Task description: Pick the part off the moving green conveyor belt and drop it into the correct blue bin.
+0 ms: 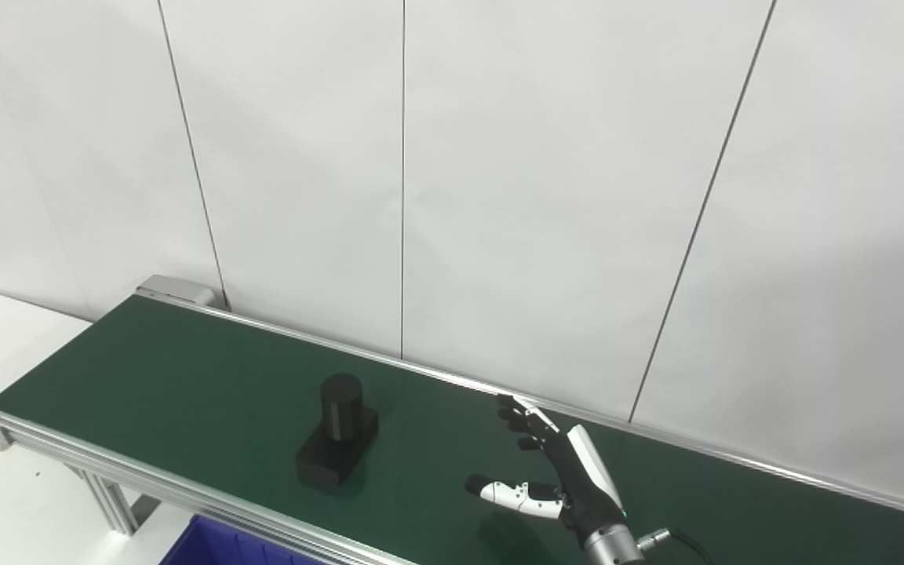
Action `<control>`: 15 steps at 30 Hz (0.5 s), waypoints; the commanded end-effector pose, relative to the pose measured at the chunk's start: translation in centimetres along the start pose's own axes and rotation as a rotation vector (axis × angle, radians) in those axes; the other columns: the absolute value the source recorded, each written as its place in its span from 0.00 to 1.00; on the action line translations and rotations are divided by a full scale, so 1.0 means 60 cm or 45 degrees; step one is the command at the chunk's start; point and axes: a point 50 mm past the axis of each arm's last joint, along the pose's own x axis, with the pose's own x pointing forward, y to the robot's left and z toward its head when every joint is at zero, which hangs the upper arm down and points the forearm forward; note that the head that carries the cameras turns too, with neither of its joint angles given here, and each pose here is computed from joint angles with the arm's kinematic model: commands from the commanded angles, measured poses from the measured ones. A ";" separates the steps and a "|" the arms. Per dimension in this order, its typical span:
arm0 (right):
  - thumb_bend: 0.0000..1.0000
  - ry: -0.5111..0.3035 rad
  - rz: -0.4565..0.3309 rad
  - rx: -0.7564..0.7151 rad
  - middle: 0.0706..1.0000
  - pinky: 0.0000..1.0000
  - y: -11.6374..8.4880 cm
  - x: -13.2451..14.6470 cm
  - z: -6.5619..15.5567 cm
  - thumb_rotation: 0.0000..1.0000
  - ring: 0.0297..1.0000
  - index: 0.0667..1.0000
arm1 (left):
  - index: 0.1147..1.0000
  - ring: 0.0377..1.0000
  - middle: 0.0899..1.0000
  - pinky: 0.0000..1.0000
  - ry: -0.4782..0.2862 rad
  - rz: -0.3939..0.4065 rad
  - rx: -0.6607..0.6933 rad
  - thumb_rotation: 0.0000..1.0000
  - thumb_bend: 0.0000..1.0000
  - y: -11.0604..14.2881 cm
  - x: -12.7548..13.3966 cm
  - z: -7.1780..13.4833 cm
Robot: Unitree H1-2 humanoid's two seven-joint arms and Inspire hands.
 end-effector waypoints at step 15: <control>0.71 -0.188 0.049 -0.044 0.84 0.75 -0.004 0.074 0.083 0.36 0.82 0.85 | 0.70 0.67 0.70 0.61 -0.092 -0.066 0.052 0.47 0.79 -0.042 0.034 0.021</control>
